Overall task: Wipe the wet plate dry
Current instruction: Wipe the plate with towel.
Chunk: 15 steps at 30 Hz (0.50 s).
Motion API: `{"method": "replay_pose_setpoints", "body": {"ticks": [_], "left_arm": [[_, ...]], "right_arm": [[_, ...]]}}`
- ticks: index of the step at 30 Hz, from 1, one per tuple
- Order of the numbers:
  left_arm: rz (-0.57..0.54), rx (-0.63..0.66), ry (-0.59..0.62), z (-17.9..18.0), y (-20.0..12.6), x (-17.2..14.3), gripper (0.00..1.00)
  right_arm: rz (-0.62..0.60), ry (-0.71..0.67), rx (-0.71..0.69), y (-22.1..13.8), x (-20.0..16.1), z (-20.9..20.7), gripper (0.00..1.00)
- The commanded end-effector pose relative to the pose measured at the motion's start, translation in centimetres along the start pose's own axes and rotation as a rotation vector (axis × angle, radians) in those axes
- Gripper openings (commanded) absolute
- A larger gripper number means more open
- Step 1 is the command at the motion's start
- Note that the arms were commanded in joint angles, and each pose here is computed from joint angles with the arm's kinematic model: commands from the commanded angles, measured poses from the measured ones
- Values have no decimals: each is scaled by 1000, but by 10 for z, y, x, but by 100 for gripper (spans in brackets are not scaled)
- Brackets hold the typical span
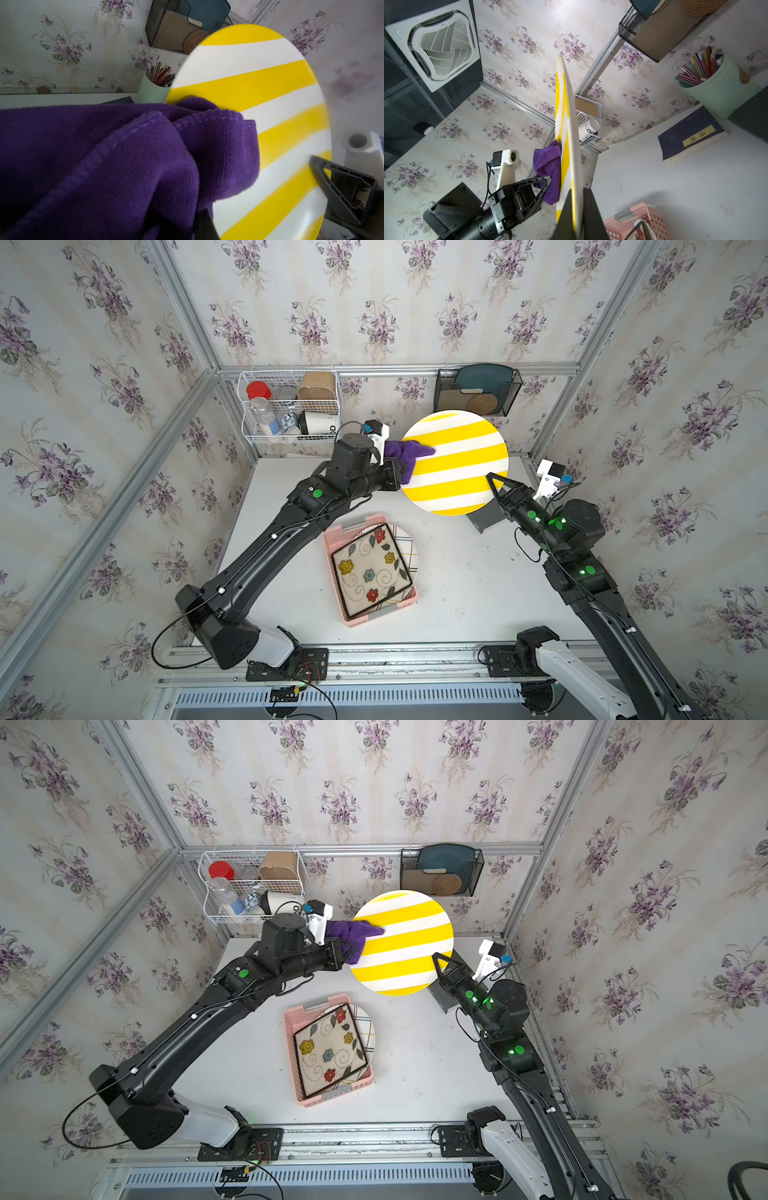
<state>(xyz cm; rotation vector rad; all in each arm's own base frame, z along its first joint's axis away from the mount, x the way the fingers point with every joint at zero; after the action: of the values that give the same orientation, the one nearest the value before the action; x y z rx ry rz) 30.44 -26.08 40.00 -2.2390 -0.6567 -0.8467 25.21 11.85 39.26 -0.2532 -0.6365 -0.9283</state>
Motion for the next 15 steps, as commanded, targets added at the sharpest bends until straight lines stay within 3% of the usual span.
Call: {"method": "replay_pose_setpoints", "body": {"ticks": [1,4,9,12,15], "left_arm": [[83,-91,6,-11,16,-9,0],[112,-147,52,-29,25,-15,0],[-4,13,-17,12,5,9,0],[-23,-44,-7,7,-1,19,0],[49,-185,-15,-17,18,15,0]], "right_arm": [[67,-143,345,0,-2,67,0],[134,-161,389,9,-13,73,0],[44,-219,294,1,1,69,0],[11,-231,275,-3,3,64,0],[109,-221,327,10,-12,66,0]]}}
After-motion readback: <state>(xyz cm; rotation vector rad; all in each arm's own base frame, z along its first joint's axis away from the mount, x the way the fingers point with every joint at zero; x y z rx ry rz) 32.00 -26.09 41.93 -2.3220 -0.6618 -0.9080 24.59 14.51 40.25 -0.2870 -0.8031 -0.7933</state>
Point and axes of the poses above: each gripper's point midway between its finger pads, its own y axis out along the fingers, its own z axis along the line the jaws close on, x = y × z, the point moved 5 cm from there along -y, back along the fingers, and after that the axes turned 5 degrees about -y, right-handed, at the moved point
